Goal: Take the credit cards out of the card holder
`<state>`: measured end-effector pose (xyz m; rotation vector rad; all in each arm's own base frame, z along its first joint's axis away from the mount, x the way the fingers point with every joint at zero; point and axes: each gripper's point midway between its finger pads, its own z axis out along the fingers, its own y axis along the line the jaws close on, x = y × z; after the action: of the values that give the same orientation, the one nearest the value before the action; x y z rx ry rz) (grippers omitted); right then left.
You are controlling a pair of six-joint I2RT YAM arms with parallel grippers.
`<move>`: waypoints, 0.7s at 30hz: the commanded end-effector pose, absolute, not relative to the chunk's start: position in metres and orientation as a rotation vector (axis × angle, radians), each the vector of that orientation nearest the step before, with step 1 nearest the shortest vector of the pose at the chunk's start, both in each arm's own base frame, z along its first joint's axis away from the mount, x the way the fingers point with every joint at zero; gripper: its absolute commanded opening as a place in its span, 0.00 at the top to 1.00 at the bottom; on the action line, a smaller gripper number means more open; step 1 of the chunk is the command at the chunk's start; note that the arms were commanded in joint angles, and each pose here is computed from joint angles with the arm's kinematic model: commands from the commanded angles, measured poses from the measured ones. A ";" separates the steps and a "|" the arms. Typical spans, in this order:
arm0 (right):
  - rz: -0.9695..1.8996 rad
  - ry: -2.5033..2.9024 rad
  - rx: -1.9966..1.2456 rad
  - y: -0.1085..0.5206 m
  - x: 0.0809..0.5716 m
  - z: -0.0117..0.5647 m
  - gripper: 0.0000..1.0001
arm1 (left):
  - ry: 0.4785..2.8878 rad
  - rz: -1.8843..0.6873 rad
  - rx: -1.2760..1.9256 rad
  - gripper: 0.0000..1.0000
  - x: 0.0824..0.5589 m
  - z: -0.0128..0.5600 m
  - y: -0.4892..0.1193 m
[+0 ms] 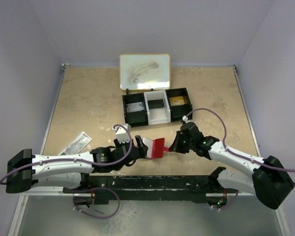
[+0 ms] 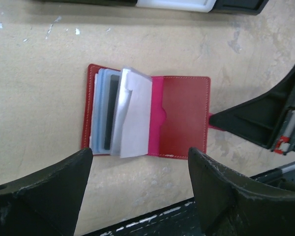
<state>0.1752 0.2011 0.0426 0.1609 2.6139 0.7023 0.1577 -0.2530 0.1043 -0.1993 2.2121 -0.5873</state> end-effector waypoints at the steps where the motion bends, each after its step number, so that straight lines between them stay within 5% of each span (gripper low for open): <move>1: 0.687 2.610 0.192 0.204 0.187 0.039 0.99 | 2.177 -0.765 -0.187 0.24 0.165 0.121 -0.275; 21: 0.662 2.629 0.202 0.197 0.180 0.016 0.99 | 2.265 -0.829 -0.141 0.30 0.184 0.098 -0.325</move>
<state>0.1772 0.1985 0.0143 0.1968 2.6523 0.6621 0.1744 -0.2911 0.0630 -0.1753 2.3307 -0.6847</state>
